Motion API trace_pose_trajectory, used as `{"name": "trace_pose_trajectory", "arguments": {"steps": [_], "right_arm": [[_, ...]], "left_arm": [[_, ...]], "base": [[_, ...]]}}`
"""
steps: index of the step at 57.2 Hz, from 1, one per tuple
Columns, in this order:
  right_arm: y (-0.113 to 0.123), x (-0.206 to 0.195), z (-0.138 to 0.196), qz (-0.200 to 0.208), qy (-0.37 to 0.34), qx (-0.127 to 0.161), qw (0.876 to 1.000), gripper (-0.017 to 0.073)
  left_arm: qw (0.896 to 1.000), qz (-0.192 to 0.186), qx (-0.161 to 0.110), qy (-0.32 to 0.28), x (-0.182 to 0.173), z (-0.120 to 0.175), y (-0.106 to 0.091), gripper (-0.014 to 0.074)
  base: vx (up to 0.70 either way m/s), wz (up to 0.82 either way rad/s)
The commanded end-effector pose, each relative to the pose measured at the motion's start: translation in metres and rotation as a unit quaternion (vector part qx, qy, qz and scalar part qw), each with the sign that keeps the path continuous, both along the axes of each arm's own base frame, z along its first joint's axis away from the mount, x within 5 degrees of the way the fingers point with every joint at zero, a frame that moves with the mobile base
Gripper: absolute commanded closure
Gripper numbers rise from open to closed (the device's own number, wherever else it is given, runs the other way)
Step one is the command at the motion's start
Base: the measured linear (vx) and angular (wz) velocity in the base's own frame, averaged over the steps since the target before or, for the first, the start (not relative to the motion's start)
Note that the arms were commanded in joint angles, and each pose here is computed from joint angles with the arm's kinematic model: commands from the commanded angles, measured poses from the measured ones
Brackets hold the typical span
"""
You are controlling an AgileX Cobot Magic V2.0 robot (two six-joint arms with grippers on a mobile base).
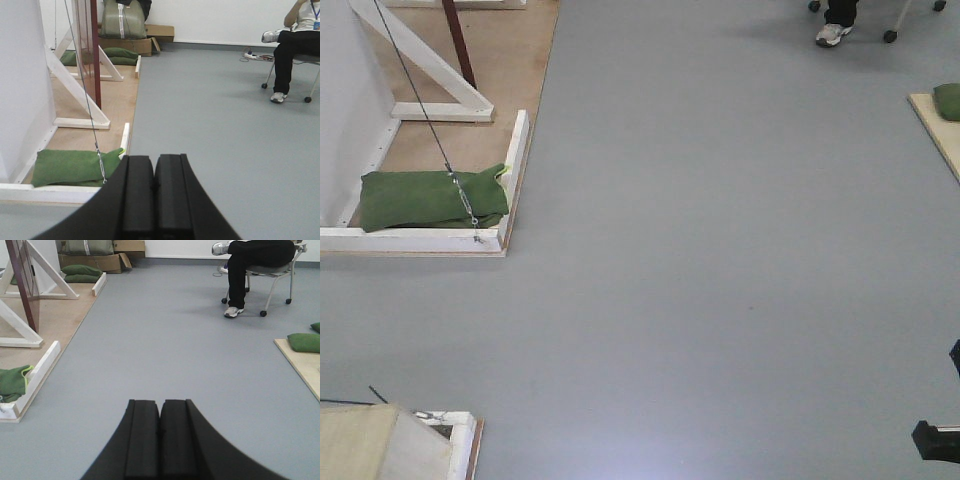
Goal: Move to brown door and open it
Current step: 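Drive the base forward along the wooden platform toward the brown door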
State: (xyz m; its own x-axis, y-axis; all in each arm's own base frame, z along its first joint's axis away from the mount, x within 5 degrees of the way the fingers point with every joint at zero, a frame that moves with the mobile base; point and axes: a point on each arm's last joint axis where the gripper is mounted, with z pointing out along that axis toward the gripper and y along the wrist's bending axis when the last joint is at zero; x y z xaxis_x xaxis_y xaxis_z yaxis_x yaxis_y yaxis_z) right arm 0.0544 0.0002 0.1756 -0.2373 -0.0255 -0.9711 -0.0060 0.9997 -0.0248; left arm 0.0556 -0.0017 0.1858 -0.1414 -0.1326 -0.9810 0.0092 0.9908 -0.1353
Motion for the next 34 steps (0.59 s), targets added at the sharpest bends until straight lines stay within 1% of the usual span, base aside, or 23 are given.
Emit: {"name": "trace_pose_trajectory", "arguments": {"steps": [1,34], "right_arm": [[-0.0003,0.0007,0.0069,-0.001,-0.046,-0.006,0.999,0.0559],[-0.0003,0.0007,0.0068,-0.001,-0.046,-0.006,0.999,0.0559]], "left_arm": [[0.998,0.0,-0.004,-0.056,-0.0011,0.0153,0.0,0.0597],[0.998,0.0,-0.004,-0.056,-0.0011,0.0152,0.0,0.0597]], "base": [[0.3,-0.02],[0.36,0.0]]}}
